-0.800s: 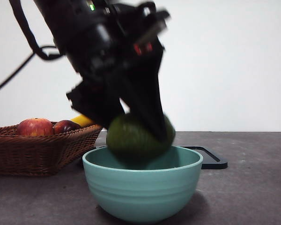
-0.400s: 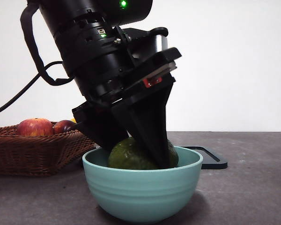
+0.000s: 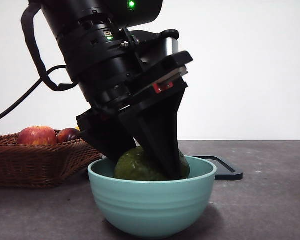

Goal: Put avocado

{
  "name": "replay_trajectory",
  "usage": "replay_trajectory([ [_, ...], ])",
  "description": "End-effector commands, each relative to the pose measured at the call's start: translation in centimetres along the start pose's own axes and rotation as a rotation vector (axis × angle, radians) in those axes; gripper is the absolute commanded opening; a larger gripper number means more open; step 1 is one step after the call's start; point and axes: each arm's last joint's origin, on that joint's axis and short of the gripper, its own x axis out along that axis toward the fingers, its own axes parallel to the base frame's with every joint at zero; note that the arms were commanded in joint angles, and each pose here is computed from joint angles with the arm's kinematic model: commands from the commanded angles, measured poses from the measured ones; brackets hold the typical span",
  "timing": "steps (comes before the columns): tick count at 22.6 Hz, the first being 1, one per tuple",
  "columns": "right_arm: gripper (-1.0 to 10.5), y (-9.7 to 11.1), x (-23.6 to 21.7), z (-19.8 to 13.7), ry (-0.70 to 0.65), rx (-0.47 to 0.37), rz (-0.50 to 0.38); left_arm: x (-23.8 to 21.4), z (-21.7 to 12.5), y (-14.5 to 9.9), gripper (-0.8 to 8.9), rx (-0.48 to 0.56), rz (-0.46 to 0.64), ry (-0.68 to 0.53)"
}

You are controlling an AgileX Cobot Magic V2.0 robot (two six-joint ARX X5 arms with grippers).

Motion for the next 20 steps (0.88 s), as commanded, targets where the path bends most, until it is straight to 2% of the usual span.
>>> replay_trajectory([
  [1, 3.8, 0.2, -0.3, 0.4, -0.014, -0.005, 0.004, 0.3, 0.4, -0.4, 3.66, 0.015, -0.008, -0.004],
  [7, 3.8, 0.2, -0.3, 0.4, -0.014, -0.005, 0.004, 0.2, 0.5, -0.4, 3.82, 0.012, -0.009, -0.006],
  [10, 3.8, 0.2, -0.3, 0.4, -0.014, -0.005, 0.004, -0.9, 0.7, -0.6, 3.82, 0.01, -0.012, -0.047],
  [14, 3.8, 0.2, -0.3, 0.4, -0.014, -0.005, 0.004, -5.2, 1.2, -0.4, 3.82, -0.01, -0.01, -0.195],
  [20, 3.8, 0.2, -0.1, 0.5, -0.009, -0.002, 0.004, -13.7, -0.4, 2.1, 3.82, -0.102, 0.064, -0.434],
])
